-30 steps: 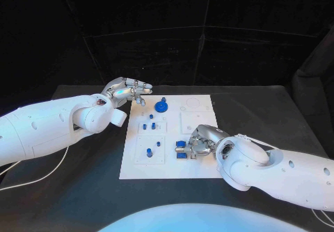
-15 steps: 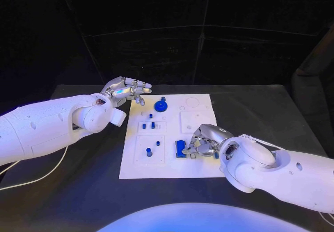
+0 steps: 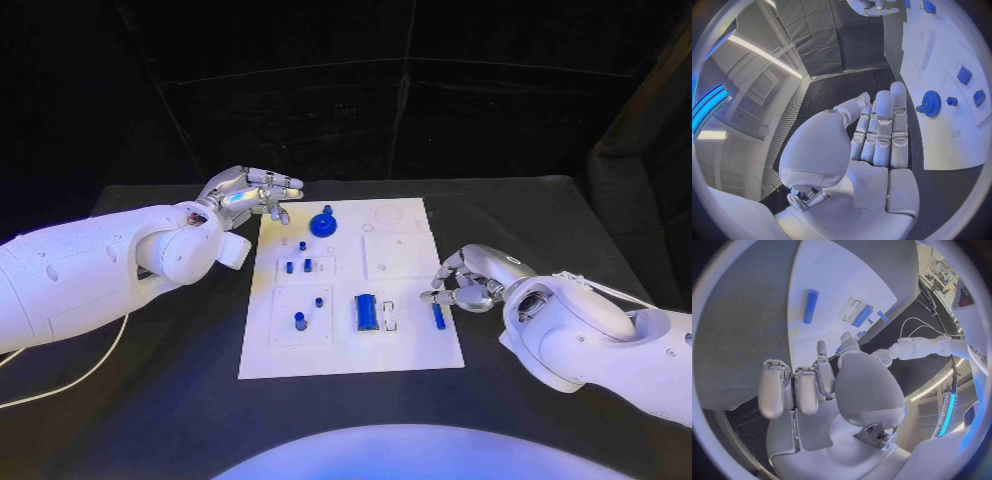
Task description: Assemble the parts on the task board
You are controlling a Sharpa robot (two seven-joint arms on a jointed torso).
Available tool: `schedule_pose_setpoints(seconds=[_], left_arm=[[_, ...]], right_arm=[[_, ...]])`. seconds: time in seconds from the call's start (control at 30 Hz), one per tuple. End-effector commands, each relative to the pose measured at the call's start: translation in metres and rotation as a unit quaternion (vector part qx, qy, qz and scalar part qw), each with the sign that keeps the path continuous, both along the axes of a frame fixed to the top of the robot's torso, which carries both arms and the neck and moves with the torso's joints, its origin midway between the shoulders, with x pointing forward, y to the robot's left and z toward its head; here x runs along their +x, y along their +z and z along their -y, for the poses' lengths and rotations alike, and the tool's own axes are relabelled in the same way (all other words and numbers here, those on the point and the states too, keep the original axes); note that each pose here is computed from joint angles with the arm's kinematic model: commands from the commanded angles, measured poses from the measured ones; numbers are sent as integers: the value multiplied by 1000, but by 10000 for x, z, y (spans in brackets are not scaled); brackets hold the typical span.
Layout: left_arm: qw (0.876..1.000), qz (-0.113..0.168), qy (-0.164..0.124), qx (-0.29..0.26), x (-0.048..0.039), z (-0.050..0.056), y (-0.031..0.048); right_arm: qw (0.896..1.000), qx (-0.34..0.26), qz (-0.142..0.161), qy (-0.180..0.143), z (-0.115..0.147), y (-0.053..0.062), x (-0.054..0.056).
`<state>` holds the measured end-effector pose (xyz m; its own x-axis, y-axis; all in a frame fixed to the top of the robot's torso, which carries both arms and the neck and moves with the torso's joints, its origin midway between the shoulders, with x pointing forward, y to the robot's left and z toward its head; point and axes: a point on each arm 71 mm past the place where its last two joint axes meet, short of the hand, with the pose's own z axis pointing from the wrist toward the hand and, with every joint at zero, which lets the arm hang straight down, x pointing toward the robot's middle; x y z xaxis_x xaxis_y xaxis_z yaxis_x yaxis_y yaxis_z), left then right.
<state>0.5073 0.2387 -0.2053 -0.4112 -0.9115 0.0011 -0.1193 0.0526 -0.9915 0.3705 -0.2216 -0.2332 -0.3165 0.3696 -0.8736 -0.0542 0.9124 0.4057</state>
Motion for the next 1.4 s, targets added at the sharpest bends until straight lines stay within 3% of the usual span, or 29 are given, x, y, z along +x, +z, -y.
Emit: schedule_pose_setpoints(seconds=[0.03, 0.27, 0.6, 1.03, 1.4], left_arm=[[1000, 4, -3, -5, -1, 10, 14], [1000, 3, -4, -5, -5, 18, 4], [1000, 2, -4, -5, -9, 6, -5], [1000, 0, -5, -4, -11, 2, -14], [1000, -1, -5, -4, -14, 0, -20]], right_arm=[[1000, 1, 0, 8, 70, 13, -5], [999, -51, -18, 1, 221, -39, 15], [994, -92, -52, 21, 175, -145, 53], [992, -100, -64, 38, 59, -208, 76], [985, -143, -74, 61, -9, -266, 89]])
